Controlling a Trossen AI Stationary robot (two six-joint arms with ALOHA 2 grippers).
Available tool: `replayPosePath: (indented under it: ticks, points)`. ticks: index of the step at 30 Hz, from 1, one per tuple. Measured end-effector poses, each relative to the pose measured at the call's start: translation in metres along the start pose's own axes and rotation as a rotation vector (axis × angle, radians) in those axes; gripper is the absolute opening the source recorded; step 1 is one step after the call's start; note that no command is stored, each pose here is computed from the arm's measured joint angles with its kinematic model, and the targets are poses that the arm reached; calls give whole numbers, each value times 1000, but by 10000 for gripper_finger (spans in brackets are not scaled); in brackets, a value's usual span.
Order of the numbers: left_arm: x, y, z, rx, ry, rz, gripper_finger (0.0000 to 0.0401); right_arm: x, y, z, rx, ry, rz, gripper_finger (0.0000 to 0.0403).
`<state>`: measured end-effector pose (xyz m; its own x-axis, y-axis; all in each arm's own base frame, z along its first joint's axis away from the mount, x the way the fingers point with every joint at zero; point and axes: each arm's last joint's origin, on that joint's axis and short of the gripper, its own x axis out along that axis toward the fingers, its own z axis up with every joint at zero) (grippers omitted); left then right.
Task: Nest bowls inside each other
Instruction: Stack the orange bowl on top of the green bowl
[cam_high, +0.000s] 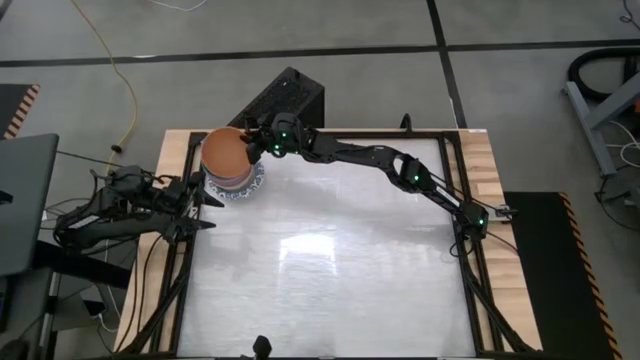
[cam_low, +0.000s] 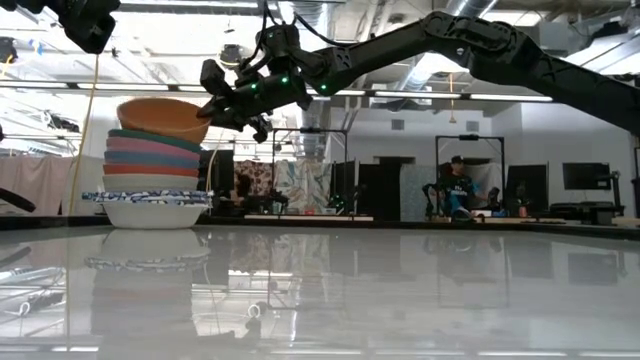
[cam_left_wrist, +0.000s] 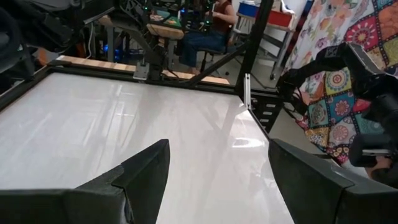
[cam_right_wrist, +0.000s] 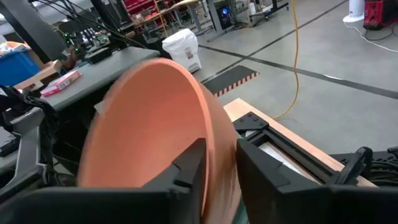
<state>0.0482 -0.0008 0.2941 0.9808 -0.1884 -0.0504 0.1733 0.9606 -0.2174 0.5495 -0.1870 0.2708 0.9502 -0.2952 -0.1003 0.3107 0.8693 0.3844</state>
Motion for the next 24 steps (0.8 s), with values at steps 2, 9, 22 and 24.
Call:
replayPosePath:
  ticks: [2,9,22,24]
  points:
    - [0,0,0,0,0,0,263,0,0,0,-2,-4,0,120]
    - [0,1,-1,-4,5,29,263,0,3,9,-42,-80,29,144]
    - [-2,11,-8,-29,37,332,262,-2,6,14,-210,-111,109,111]
    - [-2,11,-8,-33,37,331,262,-1,3,10,-222,-96,102,105]
